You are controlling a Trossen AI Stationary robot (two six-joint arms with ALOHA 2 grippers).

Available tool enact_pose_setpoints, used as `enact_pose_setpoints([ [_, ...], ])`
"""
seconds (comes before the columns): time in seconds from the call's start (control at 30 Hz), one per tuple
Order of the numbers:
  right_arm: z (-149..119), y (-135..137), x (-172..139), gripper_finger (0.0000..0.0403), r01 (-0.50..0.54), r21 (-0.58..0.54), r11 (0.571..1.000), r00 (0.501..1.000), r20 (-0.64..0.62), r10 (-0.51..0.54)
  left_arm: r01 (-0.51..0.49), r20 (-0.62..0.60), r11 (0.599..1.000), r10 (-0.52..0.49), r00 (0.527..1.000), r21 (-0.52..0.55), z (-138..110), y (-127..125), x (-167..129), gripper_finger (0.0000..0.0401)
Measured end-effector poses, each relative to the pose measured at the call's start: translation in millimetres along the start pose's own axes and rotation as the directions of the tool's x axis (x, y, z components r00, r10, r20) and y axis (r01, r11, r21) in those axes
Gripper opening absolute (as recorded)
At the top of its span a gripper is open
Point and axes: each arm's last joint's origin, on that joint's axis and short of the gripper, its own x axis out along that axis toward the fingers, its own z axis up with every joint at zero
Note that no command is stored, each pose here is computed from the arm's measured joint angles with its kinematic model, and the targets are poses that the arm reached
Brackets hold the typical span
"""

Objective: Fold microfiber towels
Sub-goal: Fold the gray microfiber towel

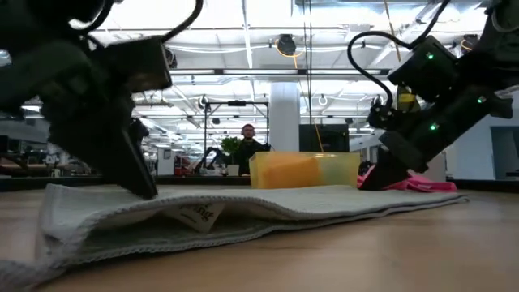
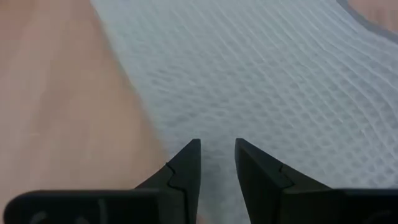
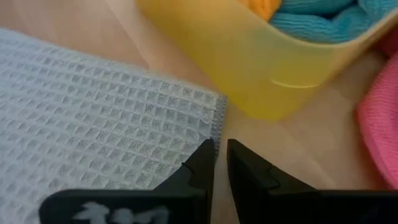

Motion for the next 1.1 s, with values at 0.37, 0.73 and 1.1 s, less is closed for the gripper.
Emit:
enact_pose_setpoints([
  [0.37,21.1,4.6,-27.9,0.0008,-0.111,0.003,0.994,0.987,0.119,0.110,-0.013,-0.015,0.997,0.012,1.000,-0.073,-17.1,-15.0,7.2,0.0101],
  [0.73,-0.2,40.3,-28.6,0.0001,-0.337,-0.039,0.941,0.940,0.046,0.338,-0.027,0.081,0.998,0.032,0.996,-0.064,4.2,-4.4,-6.4,0.0101],
  [1.1,-0.6,57.8,11.0,0.0000,-0.266,-0.023,0.964,0.964,-0.024,0.266,0.025,-0.103,0.990,-0.040,0.994,-0.141,-21.1,-17.5,-2.3,0.0101],
])
